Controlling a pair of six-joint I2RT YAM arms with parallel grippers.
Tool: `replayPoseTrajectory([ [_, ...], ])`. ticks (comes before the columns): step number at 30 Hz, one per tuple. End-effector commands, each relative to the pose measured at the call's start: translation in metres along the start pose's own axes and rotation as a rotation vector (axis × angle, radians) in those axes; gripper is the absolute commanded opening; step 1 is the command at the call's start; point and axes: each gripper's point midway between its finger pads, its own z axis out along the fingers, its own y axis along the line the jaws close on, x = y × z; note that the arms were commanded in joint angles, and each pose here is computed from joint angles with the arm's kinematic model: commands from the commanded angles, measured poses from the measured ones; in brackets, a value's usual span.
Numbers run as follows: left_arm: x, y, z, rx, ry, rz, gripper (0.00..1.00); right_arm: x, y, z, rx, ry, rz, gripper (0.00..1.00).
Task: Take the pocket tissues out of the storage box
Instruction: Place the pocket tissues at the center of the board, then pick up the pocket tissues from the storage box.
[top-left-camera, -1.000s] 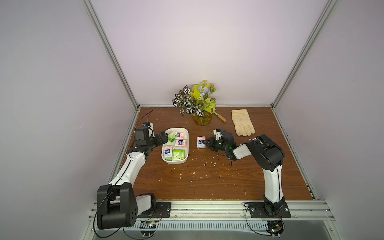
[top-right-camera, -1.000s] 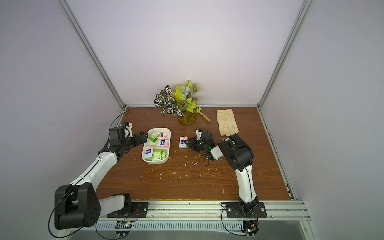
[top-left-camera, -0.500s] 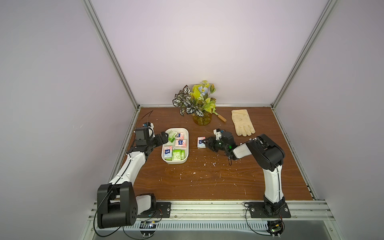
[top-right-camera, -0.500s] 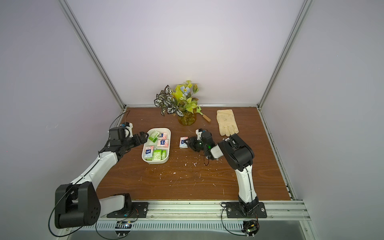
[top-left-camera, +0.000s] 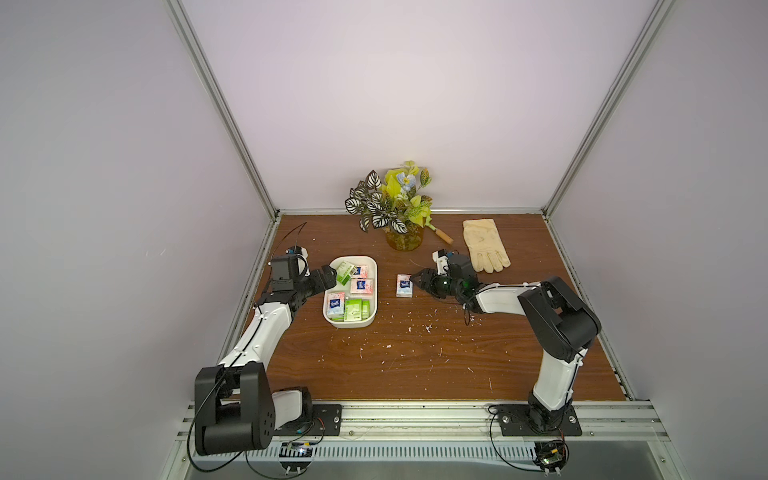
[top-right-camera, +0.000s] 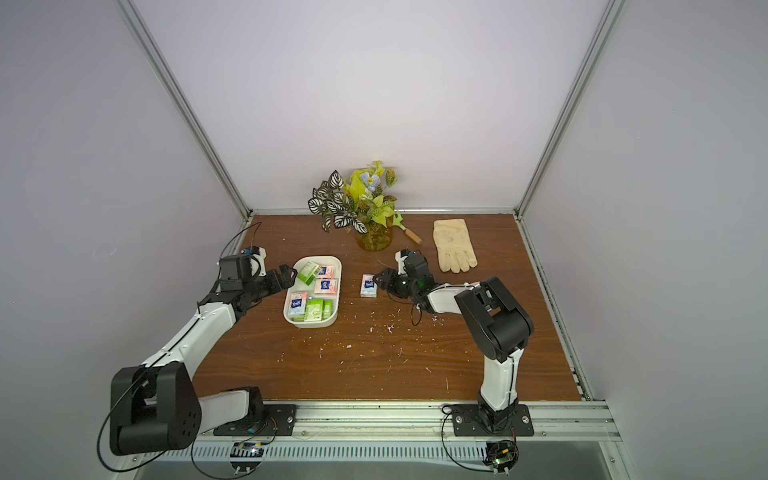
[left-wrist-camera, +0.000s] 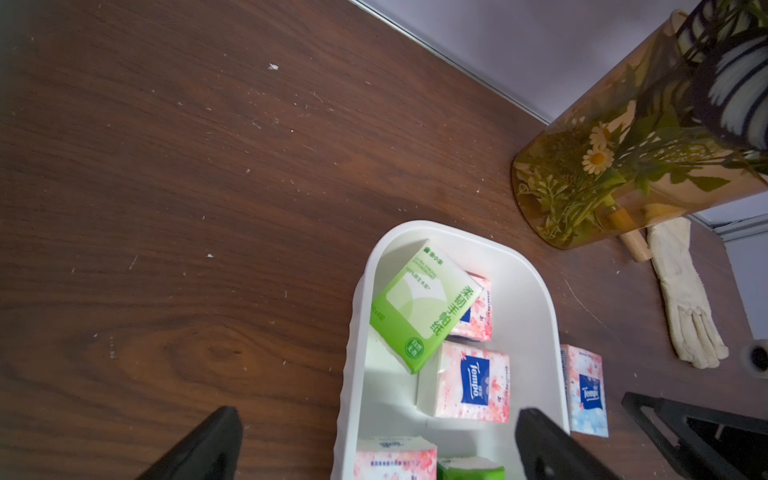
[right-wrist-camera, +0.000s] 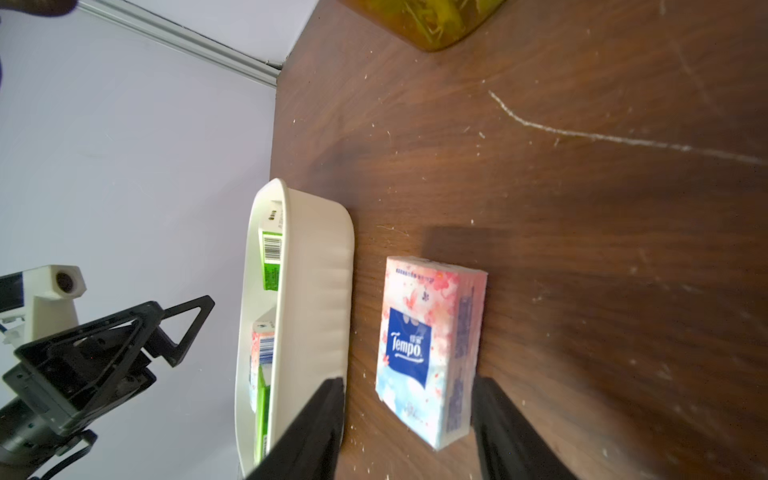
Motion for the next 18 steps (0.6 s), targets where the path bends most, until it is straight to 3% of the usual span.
replayPoseTrajectory([
  [1,-0.003,0.002,-0.002,-0.008,0.012,-0.019,0.97,-0.019,0.025,-0.014,0.018,-0.022,-0.127,0.56],
  [5,0.005,-0.001,0.000,0.016,0.046,-0.029,0.90,-0.021,0.059,-0.023,-0.044,-0.034,-0.134,0.56],
  [10,0.016,0.004,0.005,0.010,0.071,-0.051,0.83,-0.014,0.117,-0.022,-0.210,-0.072,-0.019,0.57],
  [13,0.021,0.006,0.009,0.014,0.072,-0.063,0.81,-0.005,0.152,-0.008,-0.287,-0.057,0.050,0.57],
  [18,0.022,0.007,0.018,0.021,0.085,-0.072,0.76,0.009,0.180,0.026,-0.276,-0.047,0.134,0.59],
])
